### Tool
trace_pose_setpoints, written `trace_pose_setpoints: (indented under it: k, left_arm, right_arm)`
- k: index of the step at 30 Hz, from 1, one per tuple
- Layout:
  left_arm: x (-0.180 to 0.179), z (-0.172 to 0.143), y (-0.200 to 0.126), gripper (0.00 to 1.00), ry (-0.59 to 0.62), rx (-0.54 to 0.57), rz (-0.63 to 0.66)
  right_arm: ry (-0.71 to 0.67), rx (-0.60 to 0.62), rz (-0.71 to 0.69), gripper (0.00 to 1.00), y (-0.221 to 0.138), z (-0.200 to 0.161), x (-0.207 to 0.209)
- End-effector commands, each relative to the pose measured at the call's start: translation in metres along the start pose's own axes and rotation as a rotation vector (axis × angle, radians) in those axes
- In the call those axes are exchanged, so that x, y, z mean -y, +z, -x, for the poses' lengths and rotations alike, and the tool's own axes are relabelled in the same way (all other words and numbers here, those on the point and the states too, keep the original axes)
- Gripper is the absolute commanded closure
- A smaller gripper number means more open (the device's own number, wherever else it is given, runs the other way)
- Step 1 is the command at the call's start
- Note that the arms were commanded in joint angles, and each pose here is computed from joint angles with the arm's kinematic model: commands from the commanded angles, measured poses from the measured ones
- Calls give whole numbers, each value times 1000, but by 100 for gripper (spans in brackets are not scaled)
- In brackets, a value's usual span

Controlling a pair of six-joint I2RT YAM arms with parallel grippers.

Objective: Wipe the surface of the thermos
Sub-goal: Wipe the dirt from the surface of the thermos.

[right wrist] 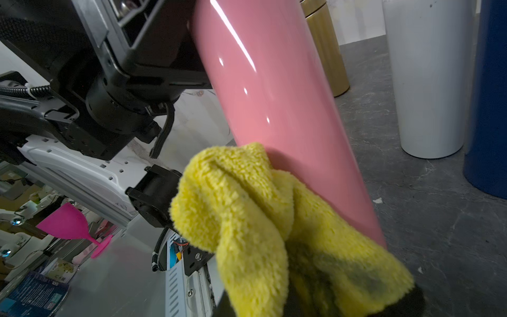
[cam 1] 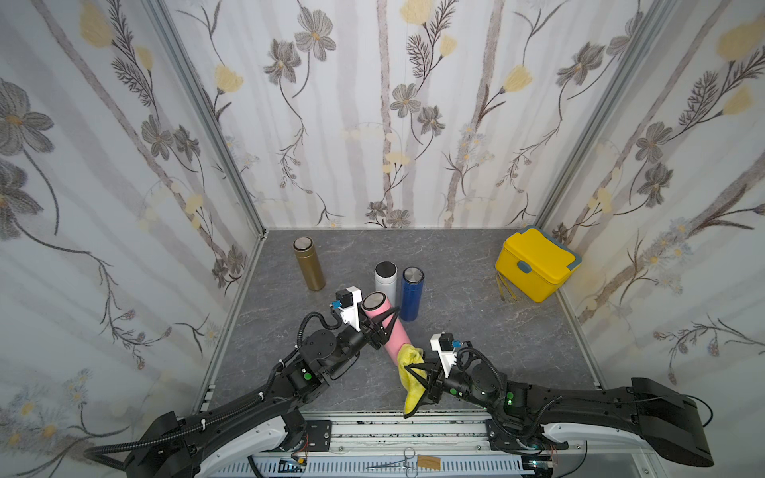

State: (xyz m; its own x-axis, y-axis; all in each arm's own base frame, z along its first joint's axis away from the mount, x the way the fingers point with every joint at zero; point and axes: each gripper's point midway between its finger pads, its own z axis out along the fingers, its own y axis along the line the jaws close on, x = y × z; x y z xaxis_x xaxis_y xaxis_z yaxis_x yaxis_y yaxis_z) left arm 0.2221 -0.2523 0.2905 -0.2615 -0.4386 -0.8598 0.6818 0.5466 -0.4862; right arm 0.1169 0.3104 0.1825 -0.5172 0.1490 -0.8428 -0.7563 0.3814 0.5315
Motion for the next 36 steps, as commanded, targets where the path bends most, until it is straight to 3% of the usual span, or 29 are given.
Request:
trace_pose_setpoints:
  k: [1,8,11,15,19,24,28,31,36]
  left_arm:
    - [41,38,-2,100,-62,126,-174]
    - [62,18,-3,100,-27,53,-274]
    - [69,17,-9,100,-2,59,-320]
    - [61,23,-15,100,6,102,-284]
    - [58,29,-19,100,-20,135,-273]
    - [68,30,-25,100,-3,126,-326]
    - [59,40,-33,100,77,154,-251]
    - [48,54,-40,100,143,208,-167]
    - [46,74,-52,100,185,277,-132]
  right_arm:
    - [14,137,-28,100,-3,36,-3]
    - [-13,237,21,100,4,106,-48]
    - [-3,218,-25,100,7,98,-37]
    - [67,213,-140,100,-8,51,15]
    - [153,220,-132,100,-24,25,34]
    - [65,226,-124,100,-11,61,8]
    - [34,353,-33,100,-11,117,-29]
    - [-4,373,-1,100,-3,140,-48]
    - [76,265,36,100,25,118,-28]
